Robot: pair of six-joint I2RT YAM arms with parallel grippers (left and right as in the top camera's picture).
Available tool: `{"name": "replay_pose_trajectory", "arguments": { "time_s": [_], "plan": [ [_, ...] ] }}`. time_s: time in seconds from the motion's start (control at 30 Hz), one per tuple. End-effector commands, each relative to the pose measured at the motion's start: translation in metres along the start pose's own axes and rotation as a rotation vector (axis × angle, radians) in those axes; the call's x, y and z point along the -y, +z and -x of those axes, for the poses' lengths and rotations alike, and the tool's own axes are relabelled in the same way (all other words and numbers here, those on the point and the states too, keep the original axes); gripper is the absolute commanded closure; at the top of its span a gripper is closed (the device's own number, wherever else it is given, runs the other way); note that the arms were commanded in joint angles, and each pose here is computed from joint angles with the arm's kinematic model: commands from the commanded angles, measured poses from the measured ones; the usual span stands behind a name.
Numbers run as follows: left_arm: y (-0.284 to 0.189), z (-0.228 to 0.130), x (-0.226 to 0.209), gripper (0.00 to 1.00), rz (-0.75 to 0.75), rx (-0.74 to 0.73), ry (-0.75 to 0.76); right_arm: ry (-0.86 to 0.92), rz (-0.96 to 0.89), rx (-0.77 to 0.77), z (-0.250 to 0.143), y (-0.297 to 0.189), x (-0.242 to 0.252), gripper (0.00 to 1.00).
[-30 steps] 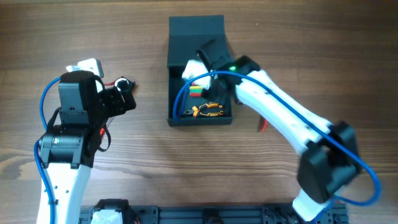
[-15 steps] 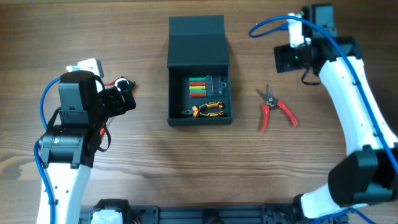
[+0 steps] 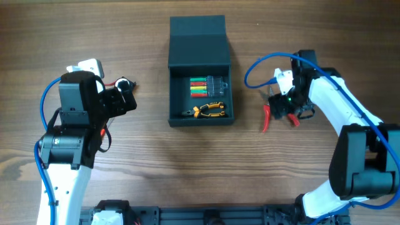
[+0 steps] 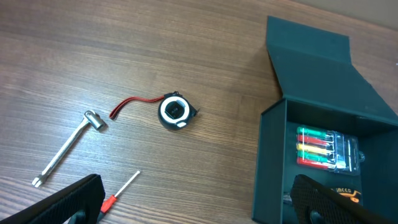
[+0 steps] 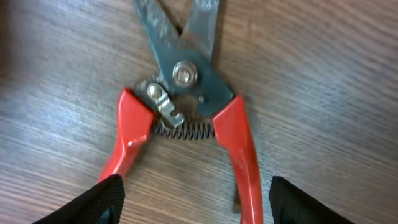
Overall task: Pack container
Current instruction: 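Move the right gripper to the red wire strippers and grasp them, then carry the red wire strippers into the green box and release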
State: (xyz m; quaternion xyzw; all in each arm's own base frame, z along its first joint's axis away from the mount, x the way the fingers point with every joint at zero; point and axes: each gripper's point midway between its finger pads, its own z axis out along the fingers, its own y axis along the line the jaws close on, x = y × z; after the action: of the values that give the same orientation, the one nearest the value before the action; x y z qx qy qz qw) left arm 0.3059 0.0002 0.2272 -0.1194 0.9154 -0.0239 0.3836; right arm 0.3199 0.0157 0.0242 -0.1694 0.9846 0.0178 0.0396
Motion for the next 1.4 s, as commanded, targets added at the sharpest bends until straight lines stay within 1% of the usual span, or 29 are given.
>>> {"name": "replay_pose_trajectory", "arguments": {
  "time_s": [0.0, 0.1, 0.2, 0.27, 0.33, 0.4, 0.53, 0.57, 0.63, 0.67, 0.7, 0.73, 0.77, 0.8, 0.83, 0.9, 0.97, 1.03, 1.1, 1.13, 1.2, 1.27, 1.37],
  "plan": [
    [-0.004, 0.008, -0.001, 0.00, 0.005, 0.021, 0.009, -0.060, -0.025, -0.039, -0.010, 0.006, 0.012, 0.26],
    [-0.004, 0.008, -0.001, 0.00, 0.005, 0.021, 0.009, -0.054, -0.097, -0.061, -0.015, 0.005, 0.027, 0.25],
    [-0.004, 0.008, -0.001, 0.00, 0.005, 0.021, 0.009, -0.045, -0.129, -0.033, -0.009, 0.005, 0.039, 0.26],
    [-0.004, 0.008, -0.001, 0.00, 0.005, 0.021, 0.009, -0.048, -0.114, -0.020, -0.005, 0.008, 0.037, 0.29],
    [-0.004, 0.008, -0.001, 0.00, 0.005, 0.021, 0.009, -0.049, -0.087, -0.020, -0.004, 0.013, 0.033, 0.35],
    [-0.004, 0.008, -0.001, 0.00, 0.005, 0.021, 0.009, -0.048, -0.068, -0.046, -0.008, 0.023, 0.031, 0.38],
    [-0.004, 0.008, -0.001, 0.00, 0.005, 0.021, 0.009, -0.046, -0.046, -0.097, -0.016, 0.036, 0.028, 0.41],
    [-0.004, 0.008, -0.001, 0.00, 0.005, 0.021, 0.009, -0.046, -0.045, -0.100, -0.016, 0.038, 0.028, 0.43],
    [-0.004, 0.008, -0.001, 0.00, 0.005, 0.021, 0.009, -0.046, -0.048, -0.094, -0.015, 0.038, 0.029, 0.57],
    [-0.004, 0.008, -0.001, 0.00, 0.005, 0.021, 0.009, -0.046, -0.049, -0.092, -0.014, 0.039, 0.029, 0.66],
    [-0.004, 0.008, -0.001, 0.00, 0.005, 0.021, 0.009, -0.046, -0.049, -0.091, -0.014, 0.039, 0.029, 0.71],
    [-0.004, 0.008, -0.001, 0.00, 0.005, 0.021, 0.009, -0.044, -0.051, -0.087, -0.013, 0.039, 0.029, 0.80],
    [-0.004, 0.008, -0.001, 0.00, 0.005, 0.021, 0.009, -0.022, -0.053, -0.083, -0.012, 0.039, 0.030, 0.86],
    [-0.004, 0.008, -0.001, 0.00, 0.005, 0.021, 0.009, -0.009, -0.055, -0.078, -0.011, 0.039, 0.030, 0.94],
    [-0.004, 0.008, -0.001, 0.00, 0.005, 0.021, 0.009, 0.008, -0.057, -0.075, -0.010, 0.039, 0.030, 0.96],
    [-0.004, 0.008, -0.001, 0.00, 0.005, 0.021, 0.009, 0.041, -0.059, -0.069, -0.009, 0.039, 0.031, 0.96],
    [-0.004, 0.008, -0.001, 0.00, 0.005, 0.021, 0.009, 0.117, -0.062, -0.051, -0.005, 0.039, 0.032, 0.96],
    [-0.004, 0.008, -0.001, 0.00, 0.005, 0.021, 0.009, 0.171, -0.039, -0.020, 0.003, 0.036, 0.029, 0.96],
    [-0.004, 0.008, -0.001, 0.00, 0.005, 0.021, 0.009, 0.194, 0.022, 0.036, 0.019, 0.027, 0.021, 0.96],
    [-0.004, 0.008, -0.001, 0.00, 0.005, 0.021, 0.009, 0.214, 0.085, 0.119, 0.042, 0.005, 0.013, 0.96],
    [-0.004, 0.008, -0.001, 0.00, 0.005, 0.021, 0.009, 0.232, 0.126, 0.206, 0.064, -0.025, 0.005, 0.96],
    [-0.004, 0.008, -0.001, 0.00, 0.005, 0.021, 0.009, 0.194, 0.122, 0.292, 0.083, -0.058, -0.002, 0.96],
    [-0.004, 0.008, -0.001, 0.00, 0.005, 0.021, 0.009, 0.119, 0.069, 0.445, 0.107, -0.118, -0.015, 0.96]
  ]
}}
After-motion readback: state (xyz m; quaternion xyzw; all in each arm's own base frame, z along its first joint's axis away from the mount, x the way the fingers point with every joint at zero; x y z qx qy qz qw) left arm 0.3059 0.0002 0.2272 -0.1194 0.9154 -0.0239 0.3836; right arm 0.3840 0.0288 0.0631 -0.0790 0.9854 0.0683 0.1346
